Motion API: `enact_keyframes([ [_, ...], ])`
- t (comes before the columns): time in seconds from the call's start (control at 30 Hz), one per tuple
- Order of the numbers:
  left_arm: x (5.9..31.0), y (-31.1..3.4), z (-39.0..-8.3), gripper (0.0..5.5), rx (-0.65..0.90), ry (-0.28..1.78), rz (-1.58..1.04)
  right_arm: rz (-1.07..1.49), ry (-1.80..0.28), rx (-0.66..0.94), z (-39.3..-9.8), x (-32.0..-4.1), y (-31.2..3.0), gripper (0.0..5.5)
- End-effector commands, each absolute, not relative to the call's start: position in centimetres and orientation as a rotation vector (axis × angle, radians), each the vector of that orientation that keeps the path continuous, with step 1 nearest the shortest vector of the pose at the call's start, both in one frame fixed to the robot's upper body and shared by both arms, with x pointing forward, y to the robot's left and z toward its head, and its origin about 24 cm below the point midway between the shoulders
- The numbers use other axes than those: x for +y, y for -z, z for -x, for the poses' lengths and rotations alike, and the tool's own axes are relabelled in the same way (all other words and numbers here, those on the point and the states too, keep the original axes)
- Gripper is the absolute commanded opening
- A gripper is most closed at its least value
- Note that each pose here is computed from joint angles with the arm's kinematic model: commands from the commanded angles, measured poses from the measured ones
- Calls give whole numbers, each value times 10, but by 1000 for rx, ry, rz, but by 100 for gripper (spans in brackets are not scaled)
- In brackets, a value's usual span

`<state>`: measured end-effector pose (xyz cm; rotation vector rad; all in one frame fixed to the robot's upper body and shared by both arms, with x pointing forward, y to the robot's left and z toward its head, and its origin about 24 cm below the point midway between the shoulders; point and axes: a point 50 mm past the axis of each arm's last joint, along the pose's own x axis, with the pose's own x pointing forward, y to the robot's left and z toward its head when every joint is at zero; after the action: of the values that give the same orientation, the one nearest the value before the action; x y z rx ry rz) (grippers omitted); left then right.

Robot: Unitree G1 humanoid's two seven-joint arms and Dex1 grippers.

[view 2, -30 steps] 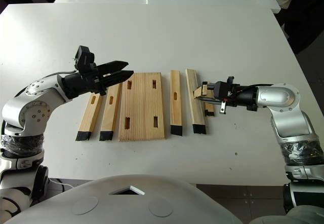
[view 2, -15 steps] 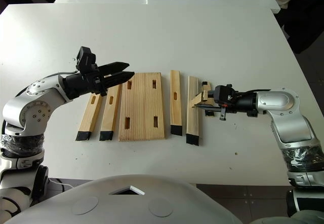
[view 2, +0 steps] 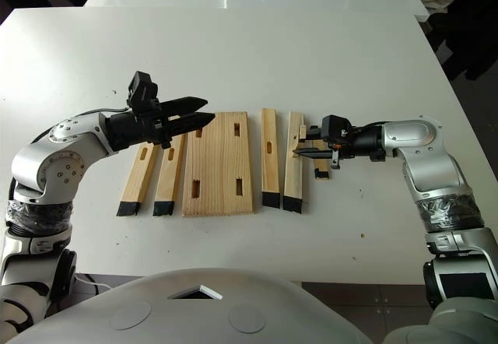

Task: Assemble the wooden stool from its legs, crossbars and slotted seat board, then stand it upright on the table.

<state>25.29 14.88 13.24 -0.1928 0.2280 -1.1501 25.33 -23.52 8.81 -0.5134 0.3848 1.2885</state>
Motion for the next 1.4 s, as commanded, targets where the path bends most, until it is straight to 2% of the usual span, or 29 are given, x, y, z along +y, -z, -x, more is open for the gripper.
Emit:
enact_keyframes([
  [0.03, 149, -132, -253, 236, 253, 1158, 176, 427, -1232, 623, -239, -253, -46, 130],
  [0.43, 139, -130, -252, 236, 282, 1221, 165, 328, -1236, 744, -231, -256, -19, 130],
  [0.6, 138, -131, -253, 236, 286, 1235, 162, 333, -1186, 743, -236, -255, -13, 130],
  [0.63, 138, -131, -253, 236, 287, 1235, 162, 343, -1156, 738, -238, -254, -10, 167],
  [0.83, 139, -130, -252, 236, 292, 1234, 158, 358, -1126, 715, -231, -251, -1, 243],
  [1.0, 140, -129, -250, 236, 285, 1216, 161, 374, -1059, 583, -234, -258, -30, 300],
  [1.27, 144, -126, -247, 236, 257, 1151, 172, 401, -1049, 360, -231, -255, -112, 300],
  [1.4, 145, -126, -246, 236, 247, 1134, 172, 401, -1053, 298, -226, -250, -136, 300],
])
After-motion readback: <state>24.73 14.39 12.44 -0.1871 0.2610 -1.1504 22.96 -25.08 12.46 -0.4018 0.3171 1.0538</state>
